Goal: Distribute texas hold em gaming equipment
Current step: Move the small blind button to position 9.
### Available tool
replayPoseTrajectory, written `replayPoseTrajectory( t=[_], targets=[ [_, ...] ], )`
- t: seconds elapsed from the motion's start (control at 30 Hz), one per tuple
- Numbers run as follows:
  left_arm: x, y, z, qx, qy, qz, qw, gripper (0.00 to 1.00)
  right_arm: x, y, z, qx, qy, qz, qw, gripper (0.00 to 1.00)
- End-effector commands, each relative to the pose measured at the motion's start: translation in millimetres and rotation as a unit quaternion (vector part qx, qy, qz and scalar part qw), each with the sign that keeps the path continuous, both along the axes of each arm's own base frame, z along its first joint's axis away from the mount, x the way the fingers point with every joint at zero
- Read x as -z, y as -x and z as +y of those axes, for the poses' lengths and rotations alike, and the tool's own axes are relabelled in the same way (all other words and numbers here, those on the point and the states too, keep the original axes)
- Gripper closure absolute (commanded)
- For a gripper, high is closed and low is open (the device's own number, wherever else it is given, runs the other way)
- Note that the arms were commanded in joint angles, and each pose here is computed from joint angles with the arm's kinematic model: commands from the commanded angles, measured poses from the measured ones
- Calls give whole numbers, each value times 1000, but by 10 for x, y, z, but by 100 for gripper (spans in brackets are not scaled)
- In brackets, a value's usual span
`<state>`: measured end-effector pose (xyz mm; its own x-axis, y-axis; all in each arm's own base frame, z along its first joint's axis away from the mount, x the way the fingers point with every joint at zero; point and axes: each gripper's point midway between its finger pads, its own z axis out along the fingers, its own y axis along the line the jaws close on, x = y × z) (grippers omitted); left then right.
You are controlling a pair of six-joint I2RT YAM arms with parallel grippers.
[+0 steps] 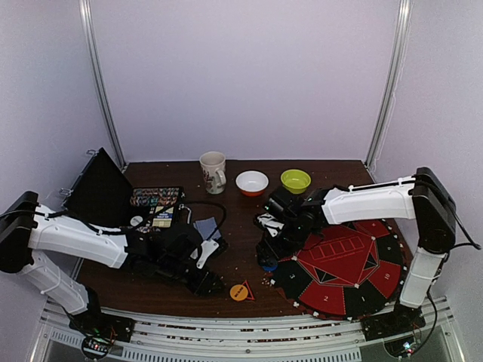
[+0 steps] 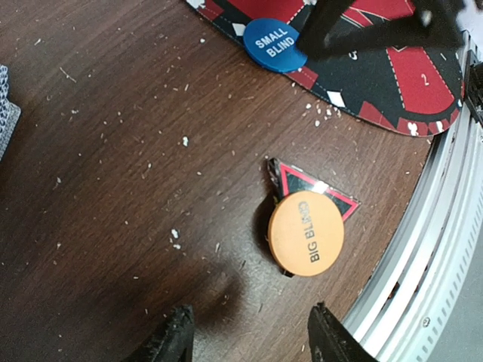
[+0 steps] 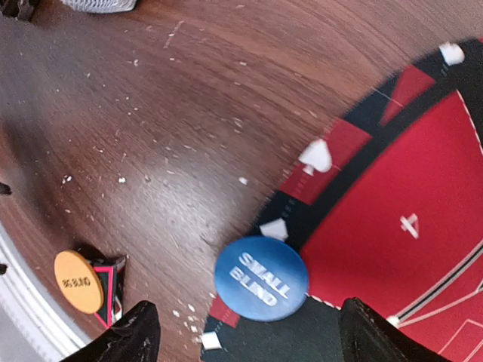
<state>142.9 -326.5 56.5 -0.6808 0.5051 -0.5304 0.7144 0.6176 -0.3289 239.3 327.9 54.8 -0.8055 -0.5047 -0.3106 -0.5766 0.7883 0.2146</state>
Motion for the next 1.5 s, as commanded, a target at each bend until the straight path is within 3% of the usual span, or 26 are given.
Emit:
replayPoseTrajectory(
  t=[0.0,0.2,0.4,0.7,1.1,1.3,1.47],
  targets=[
    [-71,-30,14,-1,12,-14,1000,46,222,-25,-136,-13,112,-49,992,15],
    [-80,-42,64,-6,11,-22,1000,45,424,36,-63,-47,165,-61,983,19],
    [-87,-39,91,-9,11,-26,1000,45,474,32,-138,-42,181,-62,981,41],
    [-89,-37,98,-7,10,-27,1000,45,365,85,-154,-45,179,-53,981,64],
    [-119,-69,84,-5,10,-39,999,45,-63,234,-253,-13,116,-27,993,69],
    [-147,-94,70,-8,12,-44,999,45,-176,-154,-1114,112,125,-24,985,71],
    [-162,-108,91,-12,12,-49,999,44,-165,-440,-2397,280,139,-12,950,72]
  ],
)
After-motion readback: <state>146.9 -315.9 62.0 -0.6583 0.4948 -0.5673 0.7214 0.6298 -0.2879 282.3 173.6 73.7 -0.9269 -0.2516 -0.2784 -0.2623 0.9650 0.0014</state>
